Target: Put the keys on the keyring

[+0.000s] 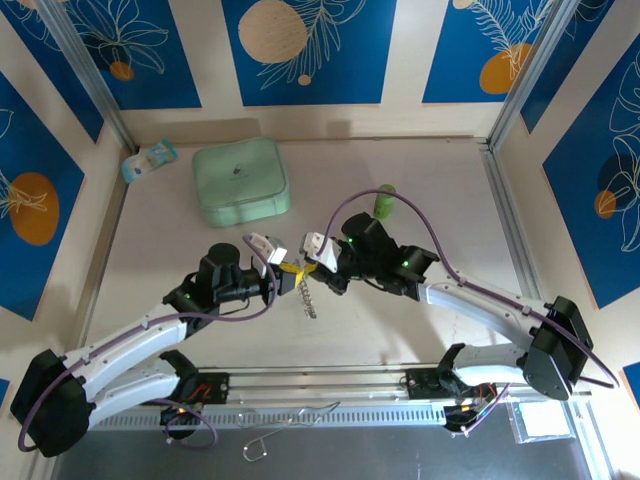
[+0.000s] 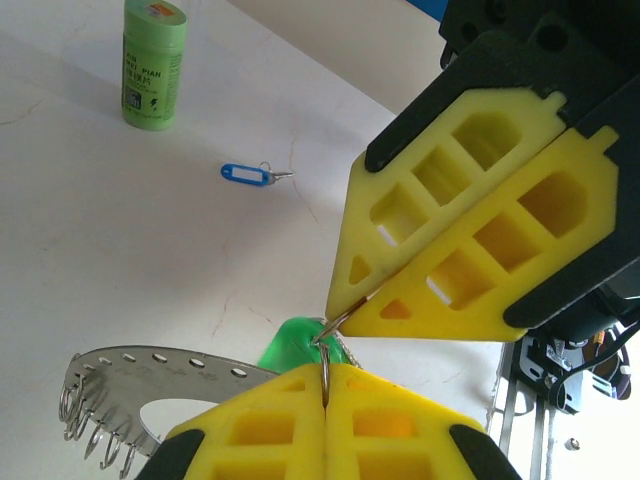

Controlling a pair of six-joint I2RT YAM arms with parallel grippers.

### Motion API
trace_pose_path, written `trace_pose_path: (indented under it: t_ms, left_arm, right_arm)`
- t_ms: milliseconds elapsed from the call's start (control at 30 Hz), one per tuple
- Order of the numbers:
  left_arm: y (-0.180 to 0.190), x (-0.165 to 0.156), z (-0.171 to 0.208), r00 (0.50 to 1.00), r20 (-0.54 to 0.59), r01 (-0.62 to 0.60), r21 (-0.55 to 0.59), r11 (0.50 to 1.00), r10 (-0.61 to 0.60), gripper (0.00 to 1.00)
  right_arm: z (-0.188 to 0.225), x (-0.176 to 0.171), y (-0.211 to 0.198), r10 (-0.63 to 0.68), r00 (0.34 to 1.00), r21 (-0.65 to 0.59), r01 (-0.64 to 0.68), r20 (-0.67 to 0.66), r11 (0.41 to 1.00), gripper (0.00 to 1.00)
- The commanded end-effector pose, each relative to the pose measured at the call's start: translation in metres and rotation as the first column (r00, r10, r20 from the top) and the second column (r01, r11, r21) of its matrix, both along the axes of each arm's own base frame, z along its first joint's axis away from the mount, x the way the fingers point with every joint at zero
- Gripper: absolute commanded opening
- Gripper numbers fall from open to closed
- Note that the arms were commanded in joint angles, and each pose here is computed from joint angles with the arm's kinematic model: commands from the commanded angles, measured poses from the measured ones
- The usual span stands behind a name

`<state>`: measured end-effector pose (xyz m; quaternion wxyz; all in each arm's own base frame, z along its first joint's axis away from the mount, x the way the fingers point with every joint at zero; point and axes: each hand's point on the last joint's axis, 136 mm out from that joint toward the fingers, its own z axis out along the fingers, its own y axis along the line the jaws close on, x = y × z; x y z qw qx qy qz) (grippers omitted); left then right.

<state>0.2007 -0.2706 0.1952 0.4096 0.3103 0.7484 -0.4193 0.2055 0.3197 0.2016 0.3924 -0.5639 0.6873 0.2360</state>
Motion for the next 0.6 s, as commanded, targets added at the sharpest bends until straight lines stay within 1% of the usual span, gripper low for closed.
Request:
trace_pose_path:
  t_ms: [0, 233, 400, 567]
  left_arm:
    - [-0.009, -0.001, 0.026, 0.998, 0.053, 0.032, -0.059, 0.998, -0.029, 0.0]
    - [-0.008, 0.0, 0.026, 0.998, 0.052, 0.026, -0.057, 0.998, -0.023, 0.0]
    - [-0.008, 0.001, 0.027, 0.999, 0.05, 0.02, -0.056, 0.998, -0.017, 0.0]
    - [-0.008, 0.002, 0.026, 0.999, 0.049, 0.016, -0.054, 0.998, -0.013, 0.0]
  right_arm:
    - [0.007, 0.001, 0.003, 0.006, 0.999, -0.01, -0.006, 0.032, 1.0, 0.0]
    - [0.005, -0.001, 0.002, 0.011, 0.999, -0.015, -0.01, 0.039, 1.0, 0.0]
    - [0.008, 0.009, -0.005, -0.052, 0.995, -0.019, 0.054, 0.082, 0.998, 0.0]
    - [0.008, 0.001, -0.004, -0.016, 0.998, -0.009, 0.017, 0.067, 1.0, 0.0]
